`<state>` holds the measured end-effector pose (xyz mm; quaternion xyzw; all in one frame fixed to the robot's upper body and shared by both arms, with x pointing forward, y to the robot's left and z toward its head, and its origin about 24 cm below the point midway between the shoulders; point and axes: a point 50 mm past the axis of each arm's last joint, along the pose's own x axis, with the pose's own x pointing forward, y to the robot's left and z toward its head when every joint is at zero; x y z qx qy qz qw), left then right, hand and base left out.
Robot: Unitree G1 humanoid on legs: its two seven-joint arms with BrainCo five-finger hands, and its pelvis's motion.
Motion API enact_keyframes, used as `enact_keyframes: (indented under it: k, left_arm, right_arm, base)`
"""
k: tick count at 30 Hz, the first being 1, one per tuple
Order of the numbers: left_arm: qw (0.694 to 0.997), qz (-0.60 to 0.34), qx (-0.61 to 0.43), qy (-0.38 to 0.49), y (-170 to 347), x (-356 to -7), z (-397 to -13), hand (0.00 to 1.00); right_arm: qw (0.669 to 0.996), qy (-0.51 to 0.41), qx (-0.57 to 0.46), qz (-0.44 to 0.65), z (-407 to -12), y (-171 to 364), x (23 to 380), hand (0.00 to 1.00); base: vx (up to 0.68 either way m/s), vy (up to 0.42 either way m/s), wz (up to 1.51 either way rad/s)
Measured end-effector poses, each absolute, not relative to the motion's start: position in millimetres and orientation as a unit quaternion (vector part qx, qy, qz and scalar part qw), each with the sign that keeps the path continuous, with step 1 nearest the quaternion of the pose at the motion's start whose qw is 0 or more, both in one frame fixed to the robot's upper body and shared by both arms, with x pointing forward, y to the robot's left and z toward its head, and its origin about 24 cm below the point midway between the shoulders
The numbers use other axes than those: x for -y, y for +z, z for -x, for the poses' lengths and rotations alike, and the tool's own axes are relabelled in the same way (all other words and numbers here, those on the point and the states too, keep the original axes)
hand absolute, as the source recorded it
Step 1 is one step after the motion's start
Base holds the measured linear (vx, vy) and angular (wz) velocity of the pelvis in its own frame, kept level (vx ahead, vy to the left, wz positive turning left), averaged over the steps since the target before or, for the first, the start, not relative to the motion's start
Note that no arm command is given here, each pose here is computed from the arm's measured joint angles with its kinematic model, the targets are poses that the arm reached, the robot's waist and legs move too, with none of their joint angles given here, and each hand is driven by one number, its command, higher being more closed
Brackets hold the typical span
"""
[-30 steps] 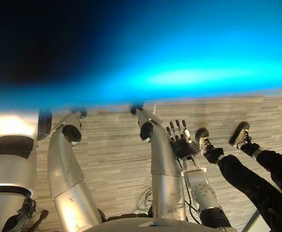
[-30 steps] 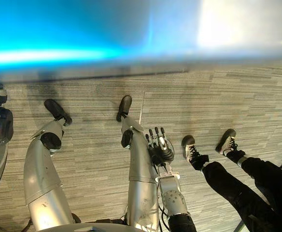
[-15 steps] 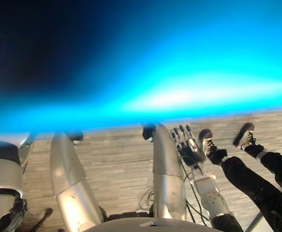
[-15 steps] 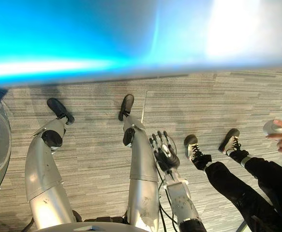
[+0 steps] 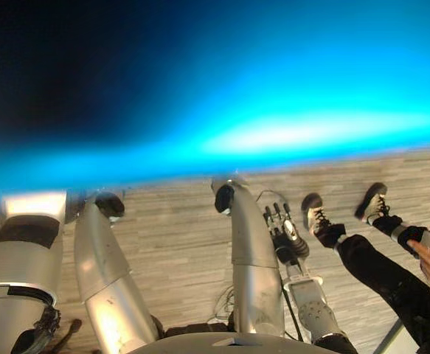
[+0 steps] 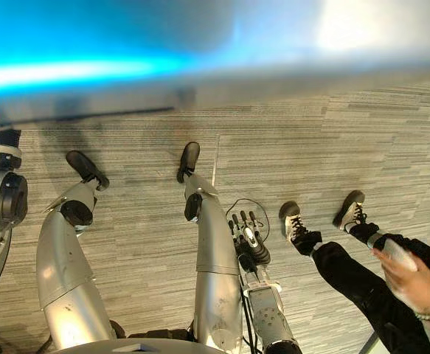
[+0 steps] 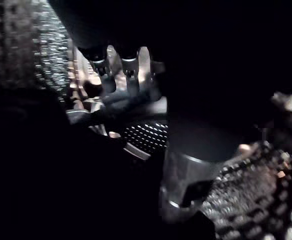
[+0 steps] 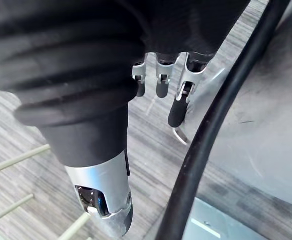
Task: Pick up the laundry basket with both hands and put the clothes into the washing machine.
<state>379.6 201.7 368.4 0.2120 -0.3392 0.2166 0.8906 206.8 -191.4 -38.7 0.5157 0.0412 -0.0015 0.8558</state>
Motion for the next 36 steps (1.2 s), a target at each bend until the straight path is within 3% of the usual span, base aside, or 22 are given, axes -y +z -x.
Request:
enact_keyframes:
  k: [4,16,21,27,33,36]
  left_arm:
    - [0.918,-0.099,0.310,0.226,325,-217,-380,0.00]
    - [0.908,0.043,0.302,0.286,232,-247,-324,0.00]
    - [0.901,0.083,0.347,0.246,227,-227,-298,0.00]
    - [0.915,0.043,0.324,0.236,202,-207,-290,0.00]
    - [0.967,0.036,0.186,0.171,121,-181,-273,0.00]
    - [0.990,0.045,0.087,0.100,71,-156,-264,0.00]
  right_arm:
    - [0.859,-0.010,-0.037,-0.510,-208,-36,193,0.00]
    - [0.868,-0.024,-0.029,-0.496,-210,-30,197,0.00]
    - [0.871,-0.022,-0.033,-0.490,-212,-28,196,0.00]
    - [0.879,-0.020,-0.032,-0.476,-213,-26,196,0.00]
    - [0.893,-0.023,-0.041,-0.448,-217,-28,196,0.00]
    - [0.901,-0.009,-0.070,-0.428,-218,-35,186,0.00]
  base:
    - [0.00,0.001,0.17]
    - [-0.01,-0.040,0.11]
    - [0.01,-0.028,0.05]
    - [0.02,-0.019,0.07]
    - [0.02,-0.014,-0.02]
    - [0.08,-0.005,0.13]
